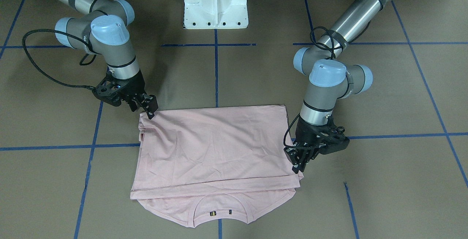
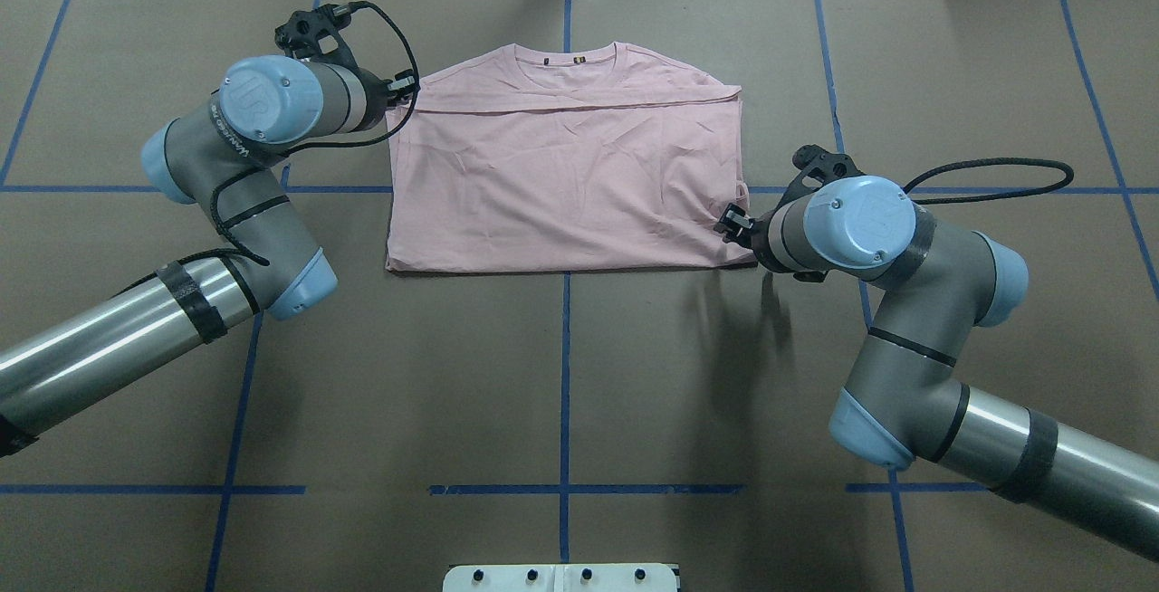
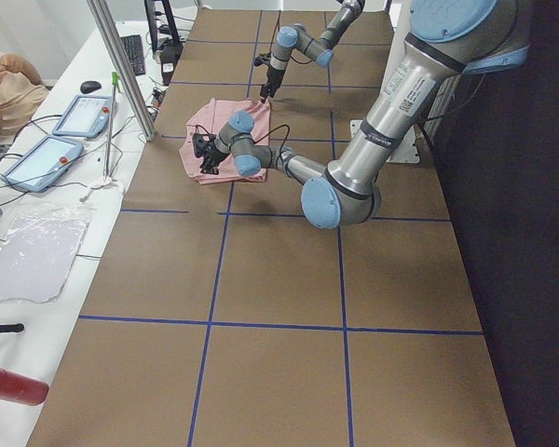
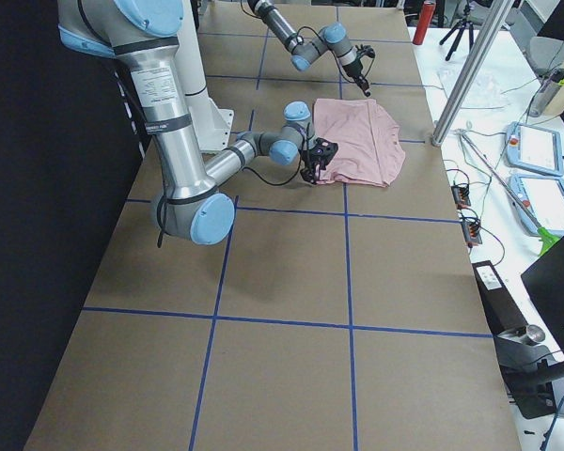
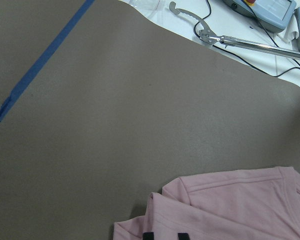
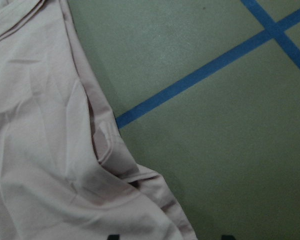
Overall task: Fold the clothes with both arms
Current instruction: 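Lower the right gripper to grasp the folded shirt's side edge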
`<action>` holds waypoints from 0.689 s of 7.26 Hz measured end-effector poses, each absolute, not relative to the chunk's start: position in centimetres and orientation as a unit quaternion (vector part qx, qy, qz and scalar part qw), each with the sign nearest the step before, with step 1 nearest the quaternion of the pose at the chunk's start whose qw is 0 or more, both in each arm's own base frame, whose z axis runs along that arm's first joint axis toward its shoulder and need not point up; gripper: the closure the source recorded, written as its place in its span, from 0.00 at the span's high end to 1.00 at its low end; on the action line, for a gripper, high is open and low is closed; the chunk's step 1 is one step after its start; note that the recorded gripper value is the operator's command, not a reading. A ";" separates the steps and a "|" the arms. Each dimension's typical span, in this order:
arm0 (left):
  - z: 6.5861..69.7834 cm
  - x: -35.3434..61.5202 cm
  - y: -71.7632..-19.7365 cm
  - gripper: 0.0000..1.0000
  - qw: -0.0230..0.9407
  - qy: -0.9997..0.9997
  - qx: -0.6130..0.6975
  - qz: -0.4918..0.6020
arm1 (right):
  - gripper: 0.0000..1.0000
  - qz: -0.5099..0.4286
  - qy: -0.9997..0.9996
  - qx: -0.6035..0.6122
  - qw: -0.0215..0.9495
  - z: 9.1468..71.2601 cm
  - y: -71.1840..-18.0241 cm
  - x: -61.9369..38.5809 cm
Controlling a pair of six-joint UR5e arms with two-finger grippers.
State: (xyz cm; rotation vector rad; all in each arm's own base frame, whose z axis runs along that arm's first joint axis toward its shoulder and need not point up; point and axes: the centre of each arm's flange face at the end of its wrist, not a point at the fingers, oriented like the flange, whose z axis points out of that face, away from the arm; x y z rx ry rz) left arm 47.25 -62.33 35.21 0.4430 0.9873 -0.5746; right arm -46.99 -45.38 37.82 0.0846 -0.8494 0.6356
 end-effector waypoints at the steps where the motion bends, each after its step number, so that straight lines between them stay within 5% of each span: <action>1: 35.2 47.2 -62.3 0.28 0.818 0.463 0.208 -0.270 | 0.00 0.304 -0.404 0.039 0.862 38.0 -45.4 -47.1; 5: 35.3 47.2 -62.4 0.28 0.818 0.463 0.208 -0.270 | 0.00 0.303 -0.415 0.036 0.857 36.8 -45.0 -46.4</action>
